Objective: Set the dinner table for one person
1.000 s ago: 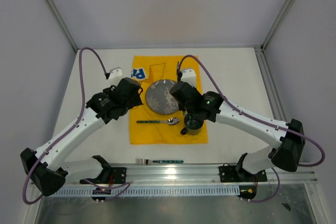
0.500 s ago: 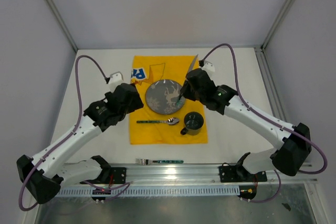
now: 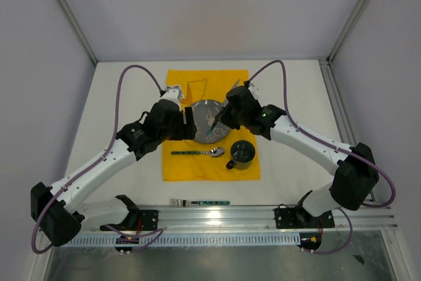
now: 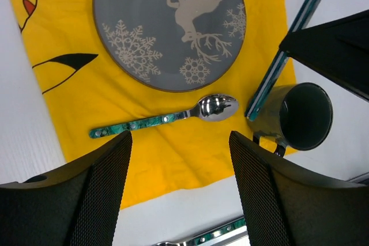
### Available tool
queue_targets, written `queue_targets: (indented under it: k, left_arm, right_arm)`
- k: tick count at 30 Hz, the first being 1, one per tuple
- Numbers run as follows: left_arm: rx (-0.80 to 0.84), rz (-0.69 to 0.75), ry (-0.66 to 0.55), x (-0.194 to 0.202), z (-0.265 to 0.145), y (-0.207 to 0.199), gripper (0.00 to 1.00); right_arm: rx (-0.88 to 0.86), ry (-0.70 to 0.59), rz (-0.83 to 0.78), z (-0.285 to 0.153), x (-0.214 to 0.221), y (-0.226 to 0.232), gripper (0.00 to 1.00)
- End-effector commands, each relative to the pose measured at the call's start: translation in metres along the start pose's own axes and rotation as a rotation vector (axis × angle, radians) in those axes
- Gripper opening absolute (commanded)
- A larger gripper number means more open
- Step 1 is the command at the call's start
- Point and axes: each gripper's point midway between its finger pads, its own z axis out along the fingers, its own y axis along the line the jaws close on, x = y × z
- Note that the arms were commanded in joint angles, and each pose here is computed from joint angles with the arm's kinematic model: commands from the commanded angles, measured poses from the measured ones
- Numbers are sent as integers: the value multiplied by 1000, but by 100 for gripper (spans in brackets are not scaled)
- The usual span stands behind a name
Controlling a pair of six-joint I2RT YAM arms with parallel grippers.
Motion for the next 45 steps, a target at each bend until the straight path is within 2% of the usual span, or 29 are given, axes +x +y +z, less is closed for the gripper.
queue_targets:
  k: [1,13,19,26,37,45]
  left_arm:
    - [135,79,-37,-23,-6,-31,71]
    - [271,210,77,2,11,-83,69]
    - [255,230,113,15,23,-79,68]
    - [202,251,81,9,27,-70,67]
    - [127,286,41,1,26,-55,66]
    - [97,302,48,6,33,-49,60]
  right_arm:
    - [-56,-50,50,-2,-16,20,3]
    - [-32,-56,52,14,-21,24,3]
    - [-32,-65,74,17,-30,22,3]
    - [-65,-30,91,14,-30,26,3]
    - [-106,94,135,13,-7,31,3]
    - [-140,192,171,7,9,39,3]
